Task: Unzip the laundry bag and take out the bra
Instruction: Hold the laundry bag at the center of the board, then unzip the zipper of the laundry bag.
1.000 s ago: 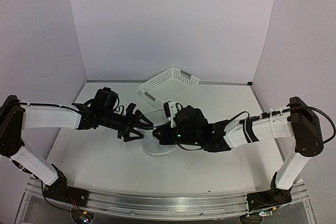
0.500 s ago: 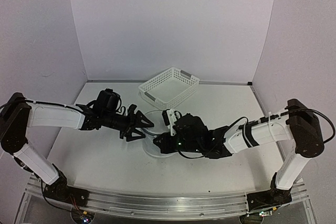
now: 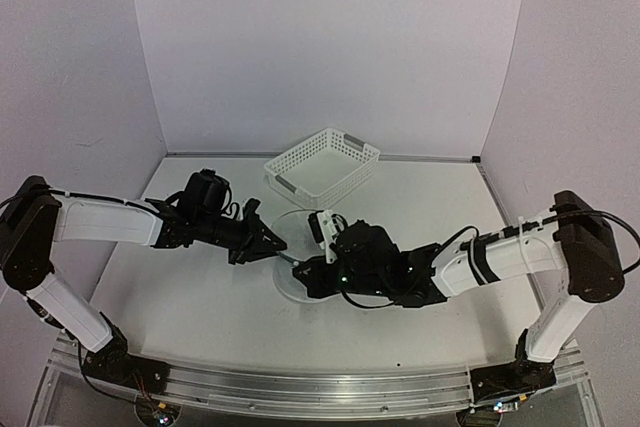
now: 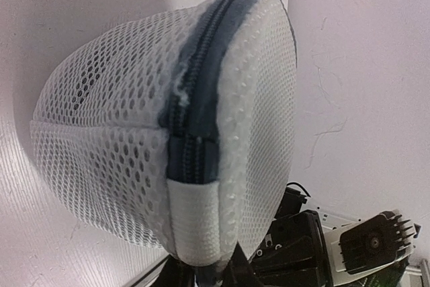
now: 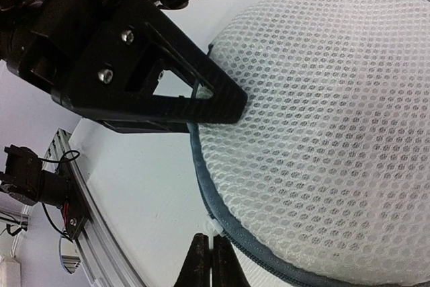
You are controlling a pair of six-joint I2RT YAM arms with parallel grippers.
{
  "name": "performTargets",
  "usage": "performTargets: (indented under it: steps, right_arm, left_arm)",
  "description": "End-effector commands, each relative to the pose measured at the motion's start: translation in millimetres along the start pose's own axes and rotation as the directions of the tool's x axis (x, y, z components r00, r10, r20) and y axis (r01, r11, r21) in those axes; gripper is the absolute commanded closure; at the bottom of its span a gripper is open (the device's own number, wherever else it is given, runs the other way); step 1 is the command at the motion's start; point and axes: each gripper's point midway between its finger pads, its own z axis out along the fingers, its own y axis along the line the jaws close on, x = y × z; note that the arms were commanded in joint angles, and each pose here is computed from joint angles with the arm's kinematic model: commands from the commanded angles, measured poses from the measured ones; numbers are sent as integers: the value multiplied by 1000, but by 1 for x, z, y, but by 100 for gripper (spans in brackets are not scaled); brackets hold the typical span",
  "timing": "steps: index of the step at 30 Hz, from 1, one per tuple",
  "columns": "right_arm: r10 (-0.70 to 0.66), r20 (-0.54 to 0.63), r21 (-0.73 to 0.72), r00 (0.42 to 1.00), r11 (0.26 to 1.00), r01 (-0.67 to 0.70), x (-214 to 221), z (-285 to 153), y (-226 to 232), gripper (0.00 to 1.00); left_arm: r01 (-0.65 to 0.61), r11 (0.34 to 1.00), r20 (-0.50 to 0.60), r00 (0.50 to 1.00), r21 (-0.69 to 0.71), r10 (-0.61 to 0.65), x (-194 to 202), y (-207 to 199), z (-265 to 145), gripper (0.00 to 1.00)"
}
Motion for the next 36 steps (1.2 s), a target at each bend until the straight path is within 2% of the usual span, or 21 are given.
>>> performTargets:
  steps: [1, 2, 3, 9, 18, 31, 36]
  right_arm:
    - [-33, 56, -24, 998, 999, 35, -14, -14, 15, 100]
    - [-35, 58, -21, 998, 999, 36, -14, -15, 15, 100]
    - [-37, 61, -17, 997, 999, 38, -14, -16, 14, 100]
    - [-48, 53, 39, 997, 998, 46, -6, -26, -1, 100]
    - [-88, 72, 191, 994, 979, 73, 1, -56, -42, 100]
    - [-131, 56, 346, 990, 933, 104, -21, -81, -115, 100]
    - [-152, 38, 352, 988, 927, 129, -20, -81, -120, 100]
  left_arm:
    - [-46, 998, 28, 999, 47, 45, -9, -17, -2, 94]
    - [-47, 998, 28, 999, 47, 46, -9, -17, -2, 100]
    - [-49, 998, 28, 998, 47, 47, -9, -17, -2, 100]
    - [-76, 996, 36, 997, 56, 74, -11, -22, -5, 100]
    - [-192, 981, 9, 981, 43, 192, -13, -32, -5, 100]
    - [-380, 922, -64, 921, 67, 384, -5, -54, -11, 100]
    - [-437, 895, -83, 892, 90, 444, -3, -62, -13, 100]
